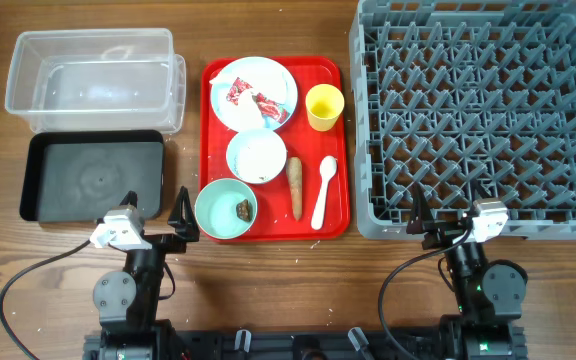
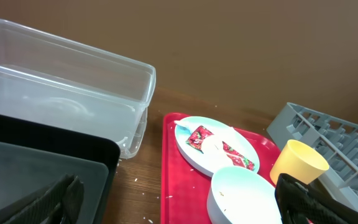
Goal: Sort waste into correct bins and load items into the dishwasher rack
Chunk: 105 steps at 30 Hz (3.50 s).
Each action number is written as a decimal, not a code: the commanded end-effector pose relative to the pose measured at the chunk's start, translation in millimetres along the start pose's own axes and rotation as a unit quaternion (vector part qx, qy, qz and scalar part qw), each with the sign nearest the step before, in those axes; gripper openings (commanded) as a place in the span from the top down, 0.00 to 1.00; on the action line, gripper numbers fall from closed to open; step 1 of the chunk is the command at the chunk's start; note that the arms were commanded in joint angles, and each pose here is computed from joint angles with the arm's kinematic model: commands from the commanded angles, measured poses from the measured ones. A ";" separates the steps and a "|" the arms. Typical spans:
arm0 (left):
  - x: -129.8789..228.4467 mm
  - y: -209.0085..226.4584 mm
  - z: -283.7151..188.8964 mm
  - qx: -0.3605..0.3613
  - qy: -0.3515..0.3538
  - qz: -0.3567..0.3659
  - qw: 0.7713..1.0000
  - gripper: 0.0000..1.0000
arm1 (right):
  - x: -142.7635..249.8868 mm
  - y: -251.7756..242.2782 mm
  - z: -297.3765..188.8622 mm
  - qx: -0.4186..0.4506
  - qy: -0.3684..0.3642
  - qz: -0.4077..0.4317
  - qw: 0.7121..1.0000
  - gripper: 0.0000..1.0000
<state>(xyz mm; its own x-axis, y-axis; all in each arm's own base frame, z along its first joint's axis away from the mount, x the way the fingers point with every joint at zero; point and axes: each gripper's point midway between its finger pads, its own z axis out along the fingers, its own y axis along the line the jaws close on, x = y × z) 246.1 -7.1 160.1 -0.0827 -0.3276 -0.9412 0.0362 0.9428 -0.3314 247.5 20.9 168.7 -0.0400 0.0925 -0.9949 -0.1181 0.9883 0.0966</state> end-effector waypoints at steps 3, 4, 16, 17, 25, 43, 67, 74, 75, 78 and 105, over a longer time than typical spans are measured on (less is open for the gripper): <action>2.4 -3.3 -0.2 0.010 0.002 0.011 1.000 0.00 | -2.5 -1.0 -0.5 0.005 -0.006 0.006 1.000 0.00; 2.4 -3.3 -0.2 0.010 0.002 0.011 1.000 0.00 | -2.5 -1.0 -0.5 0.005 -0.006 0.007 1.000 0.00; 2.3 -3.3 -0.2 0.010 0.002 0.011 1.000 0.00 | -2.5 -1.0 -0.5 0.005 -0.006 0.007 1.000 0.00; 2.2 -3.3 -0.3 0.010 0.002 0.011 1.000 0.00 | -2.5 -1.0 -0.5 0.005 -0.006 0.006 1.000 0.01; 2.2 -3.3 -0.3 0.010 0.002 0.011 1.000 0.00 | -2.5 -1.0 -0.5 0.005 -0.006 0.006 1.000 0.00; -154.1 -83.6 49.7 0.100 0.012 0.017 0.995 0.00 | -155.5 44.3 -1.5 -0.087 -0.094 -0.091 0.988 0.00; 59.2 -108.2 274.6 -0.071 0.479 -0.075 0.872 0.00 | -87.8 20.8 148.1 -0.068 0.417 0.020 0.906 0.00; 117.6 -99.0 279.6 -0.253 0.416 -0.086 0.869 0.00 | -83.1 21.4 142.3 -0.069 0.431 0.024 0.900 0.00; 125.4 -100.1 283.3 -0.257 0.410 -0.090 0.871 0.00 | -81.7 21.5 140.4 -0.069 0.435 0.025 0.897 0.00; 147.8 -93.9 288.4 -0.261 0.416 -0.088 0.867 0.00 | -78.3 21.7 136.0 -0.068 0.445 0.028 0.892 0.00; -81.6 -61.6 270.9 -0.241 0.313 -0.092 0.914 0.96 | -74.9 21.9 131.3 -0.068 0.456 0.029 0.887 0.01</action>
<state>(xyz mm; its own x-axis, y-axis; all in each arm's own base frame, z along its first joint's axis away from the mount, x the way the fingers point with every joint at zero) 523.8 -87.6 195.5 -0.6719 -0.4917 -0.5539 -0.4458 0.8657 -0.2278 372.2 48.7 235.2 -0.8427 -0.0479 -0.5362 -0.1911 0.9578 0.2147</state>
